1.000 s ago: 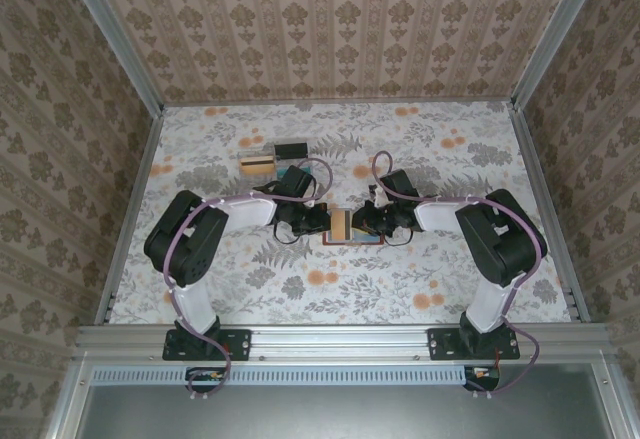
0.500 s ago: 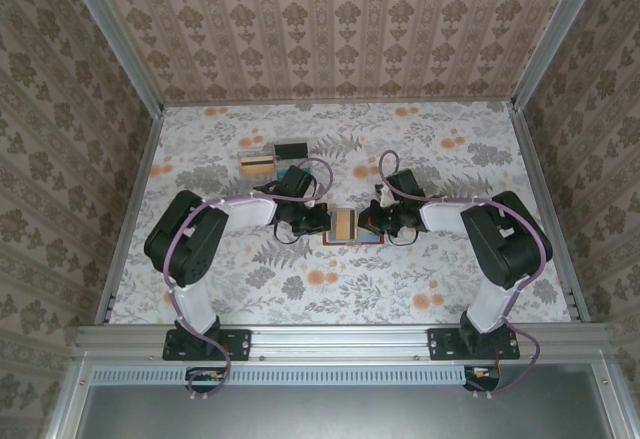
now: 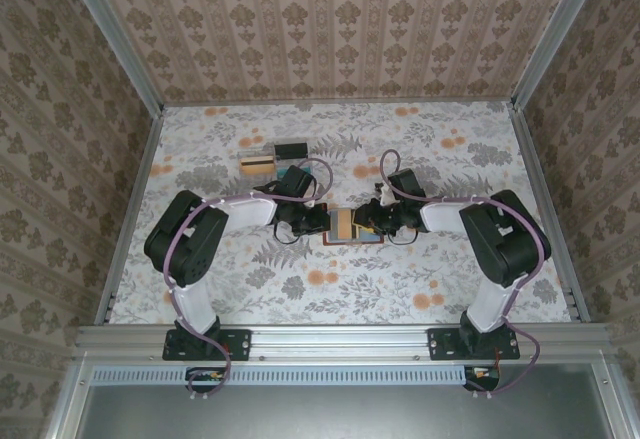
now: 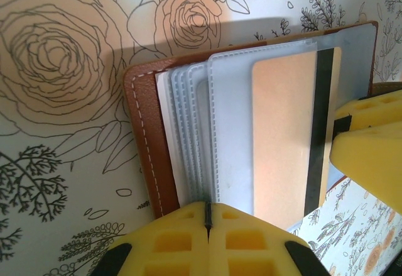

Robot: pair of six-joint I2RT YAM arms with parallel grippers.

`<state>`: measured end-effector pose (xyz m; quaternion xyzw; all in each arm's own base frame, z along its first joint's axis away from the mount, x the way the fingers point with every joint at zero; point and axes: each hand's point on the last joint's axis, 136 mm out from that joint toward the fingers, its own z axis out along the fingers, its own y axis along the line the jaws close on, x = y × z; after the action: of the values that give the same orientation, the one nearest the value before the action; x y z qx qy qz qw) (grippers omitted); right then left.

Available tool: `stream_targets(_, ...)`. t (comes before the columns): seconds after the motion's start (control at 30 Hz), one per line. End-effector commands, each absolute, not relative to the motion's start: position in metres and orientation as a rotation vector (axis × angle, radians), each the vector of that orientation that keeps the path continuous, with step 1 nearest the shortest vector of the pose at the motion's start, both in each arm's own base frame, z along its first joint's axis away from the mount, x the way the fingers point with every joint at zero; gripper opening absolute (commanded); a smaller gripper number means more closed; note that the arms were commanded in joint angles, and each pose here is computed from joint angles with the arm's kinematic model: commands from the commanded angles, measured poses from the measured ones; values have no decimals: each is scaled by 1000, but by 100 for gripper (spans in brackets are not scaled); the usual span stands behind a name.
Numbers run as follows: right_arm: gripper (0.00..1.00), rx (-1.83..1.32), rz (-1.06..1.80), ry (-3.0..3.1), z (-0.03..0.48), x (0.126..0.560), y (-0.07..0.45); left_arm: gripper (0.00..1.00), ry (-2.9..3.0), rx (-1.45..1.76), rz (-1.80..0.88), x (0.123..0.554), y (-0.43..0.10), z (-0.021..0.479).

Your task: Take the credit cards out of the card holder

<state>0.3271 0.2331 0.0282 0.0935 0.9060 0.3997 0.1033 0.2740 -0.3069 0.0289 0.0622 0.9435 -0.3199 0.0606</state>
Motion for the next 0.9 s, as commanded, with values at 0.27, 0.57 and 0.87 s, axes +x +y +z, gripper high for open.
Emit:
stream_targets(0.27, 0, 297, 1136, 2713, 14, 321, 225, 0, 2912, 207, -918, 266, -300, 19)
stream_targets(0.57, 0, 315, 1089, 2714, 19, 312, 193, 0, 2909, 195, -914, 267, -294, 20)
stream_targets(0.87, 0, 319, 1074, 2677, 36, 309, 172, 0, 2895, 195, -916, 269, -293, 24)
